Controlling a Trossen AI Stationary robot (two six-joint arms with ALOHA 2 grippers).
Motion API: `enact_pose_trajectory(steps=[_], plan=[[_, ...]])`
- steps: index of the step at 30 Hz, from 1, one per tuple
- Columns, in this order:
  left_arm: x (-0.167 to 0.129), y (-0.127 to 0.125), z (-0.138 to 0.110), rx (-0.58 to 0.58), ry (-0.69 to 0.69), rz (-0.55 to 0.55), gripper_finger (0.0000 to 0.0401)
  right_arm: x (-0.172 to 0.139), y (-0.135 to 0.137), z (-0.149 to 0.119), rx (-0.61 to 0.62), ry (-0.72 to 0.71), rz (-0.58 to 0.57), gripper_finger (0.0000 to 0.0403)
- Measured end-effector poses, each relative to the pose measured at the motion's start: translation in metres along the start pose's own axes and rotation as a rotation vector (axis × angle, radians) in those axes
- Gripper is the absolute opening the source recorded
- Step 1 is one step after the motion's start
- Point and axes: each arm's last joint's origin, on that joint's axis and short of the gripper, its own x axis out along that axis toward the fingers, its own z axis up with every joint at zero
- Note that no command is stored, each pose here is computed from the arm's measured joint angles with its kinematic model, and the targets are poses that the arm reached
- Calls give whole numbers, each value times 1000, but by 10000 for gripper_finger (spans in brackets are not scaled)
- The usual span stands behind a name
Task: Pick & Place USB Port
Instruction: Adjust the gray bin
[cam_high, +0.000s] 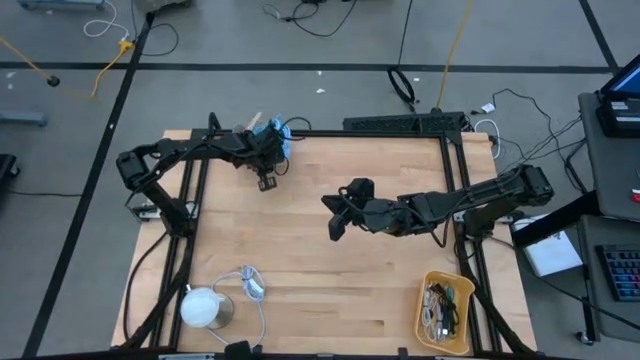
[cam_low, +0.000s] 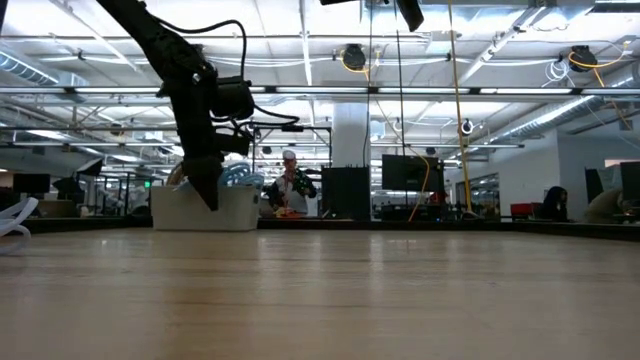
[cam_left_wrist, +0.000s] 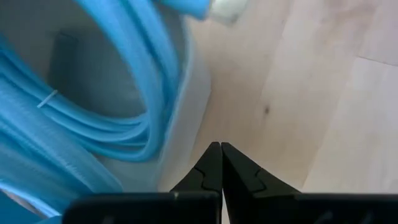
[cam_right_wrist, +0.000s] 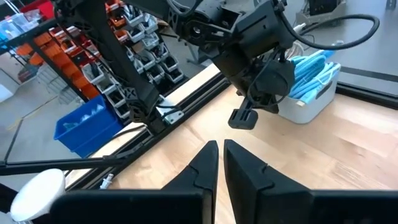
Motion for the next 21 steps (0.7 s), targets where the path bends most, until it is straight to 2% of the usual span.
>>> enact_pose_trajectory(steps=[7,9,12,15,18,21], plan=[[1,5,-2,-22,0,-8,0,0,3,3,-11,-30,23,18],[0,1,-1,-34,-3,-44,0,0,2,3,-17,-30,21,18],[-2,-14,2,-37,-21,-153,0,0,2,3,-23,-25,13,18],[-10,-38,11,19,-87,-301,0,1,1,3,-22,-26,11,18],[-20,-58,27,97,-156,-312,0,2,0,4,-21,-26,7,18],[-29,-69,47,138,-245,-307,0,3,-2,5,-19,-28,3,18]])
